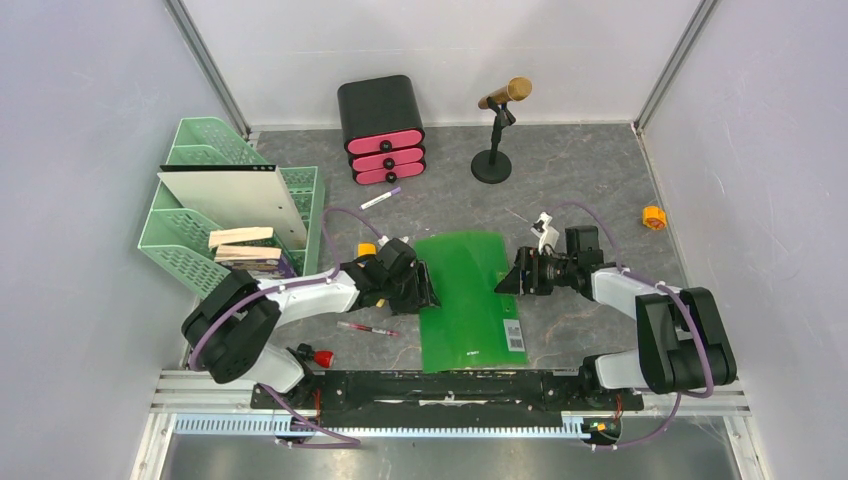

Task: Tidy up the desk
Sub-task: Pick up the folder from the center of the board.

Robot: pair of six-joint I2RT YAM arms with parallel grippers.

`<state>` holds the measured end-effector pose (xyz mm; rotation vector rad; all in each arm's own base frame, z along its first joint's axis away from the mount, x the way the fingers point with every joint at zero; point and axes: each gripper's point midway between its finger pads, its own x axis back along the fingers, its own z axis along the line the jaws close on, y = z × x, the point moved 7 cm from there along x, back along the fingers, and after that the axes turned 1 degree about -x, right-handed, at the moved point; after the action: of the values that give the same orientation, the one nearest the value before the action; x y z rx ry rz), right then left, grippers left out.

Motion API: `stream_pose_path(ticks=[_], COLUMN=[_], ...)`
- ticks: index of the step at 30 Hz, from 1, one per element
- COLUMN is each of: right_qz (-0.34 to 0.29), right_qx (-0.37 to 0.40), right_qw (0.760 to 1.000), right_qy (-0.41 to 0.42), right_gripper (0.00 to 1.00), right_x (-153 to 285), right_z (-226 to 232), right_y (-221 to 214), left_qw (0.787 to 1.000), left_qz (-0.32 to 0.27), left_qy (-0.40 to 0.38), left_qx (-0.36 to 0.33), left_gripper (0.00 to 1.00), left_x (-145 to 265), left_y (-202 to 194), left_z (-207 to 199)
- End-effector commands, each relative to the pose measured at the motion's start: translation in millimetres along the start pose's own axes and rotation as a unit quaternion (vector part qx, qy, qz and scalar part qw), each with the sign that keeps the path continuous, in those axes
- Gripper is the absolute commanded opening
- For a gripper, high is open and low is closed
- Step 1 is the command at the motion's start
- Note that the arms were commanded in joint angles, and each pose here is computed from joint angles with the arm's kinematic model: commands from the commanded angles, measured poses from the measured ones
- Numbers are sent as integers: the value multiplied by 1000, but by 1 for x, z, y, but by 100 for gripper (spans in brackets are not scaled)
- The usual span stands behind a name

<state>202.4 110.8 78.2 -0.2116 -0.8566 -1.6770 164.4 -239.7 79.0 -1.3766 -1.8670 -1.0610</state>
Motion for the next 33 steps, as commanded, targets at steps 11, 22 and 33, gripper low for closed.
stream_pose_path(ticks=[11,22,33], right_qz=[70,43,29], right_qx=[-58,-29,-9], right_qw=[988,987,987], right_qy=[124,155,158], right_gripper=[81,79,74], right_x=[0,5,11], right_z=[45,74,91], right_y=[-19,21,42], left_qw=[997,997,997], left_qz=[53,54,58], left_qy=[48,47,50], left_qx=[2,3,5], left_gripper=[62,61,61], left_x=[-22,-21,-23], left_y=[-27,-28,-31], left_z=[27,28,31])
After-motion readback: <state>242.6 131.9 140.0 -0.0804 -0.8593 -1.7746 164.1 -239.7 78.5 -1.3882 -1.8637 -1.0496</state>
